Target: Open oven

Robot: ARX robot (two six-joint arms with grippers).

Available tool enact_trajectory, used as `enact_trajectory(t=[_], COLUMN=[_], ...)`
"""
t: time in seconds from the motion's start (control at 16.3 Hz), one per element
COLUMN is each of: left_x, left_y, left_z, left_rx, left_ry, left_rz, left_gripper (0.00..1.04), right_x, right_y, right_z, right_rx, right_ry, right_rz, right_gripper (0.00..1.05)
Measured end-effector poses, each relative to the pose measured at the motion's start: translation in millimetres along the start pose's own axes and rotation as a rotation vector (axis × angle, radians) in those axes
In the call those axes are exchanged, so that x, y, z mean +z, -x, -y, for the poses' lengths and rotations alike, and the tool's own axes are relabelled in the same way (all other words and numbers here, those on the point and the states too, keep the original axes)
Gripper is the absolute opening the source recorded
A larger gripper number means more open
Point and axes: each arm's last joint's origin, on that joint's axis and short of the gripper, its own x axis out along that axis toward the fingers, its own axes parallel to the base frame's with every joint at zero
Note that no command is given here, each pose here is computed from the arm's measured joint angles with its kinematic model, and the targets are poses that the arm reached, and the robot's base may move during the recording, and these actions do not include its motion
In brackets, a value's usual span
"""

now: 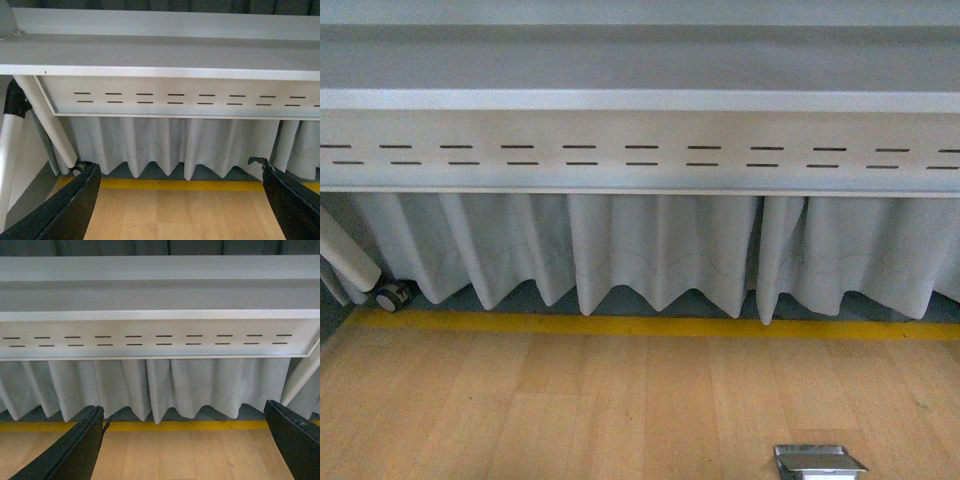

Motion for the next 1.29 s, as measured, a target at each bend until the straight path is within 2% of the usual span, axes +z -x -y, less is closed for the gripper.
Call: enact_trajectory(t=[1.29], left_x=[-0.1], left_y=[0.0], left_z=[0.0], left_rx=[0.0], left_ry=[0.0], left_rz=[-0.001], left_gripper=[0.98], right_x=[-0.1], right_y=[0.0], right_z=[0.0], right_rx=[0.0], right_ry=[0.0], right_rz=[-0.001], right_gripper=[0.98])
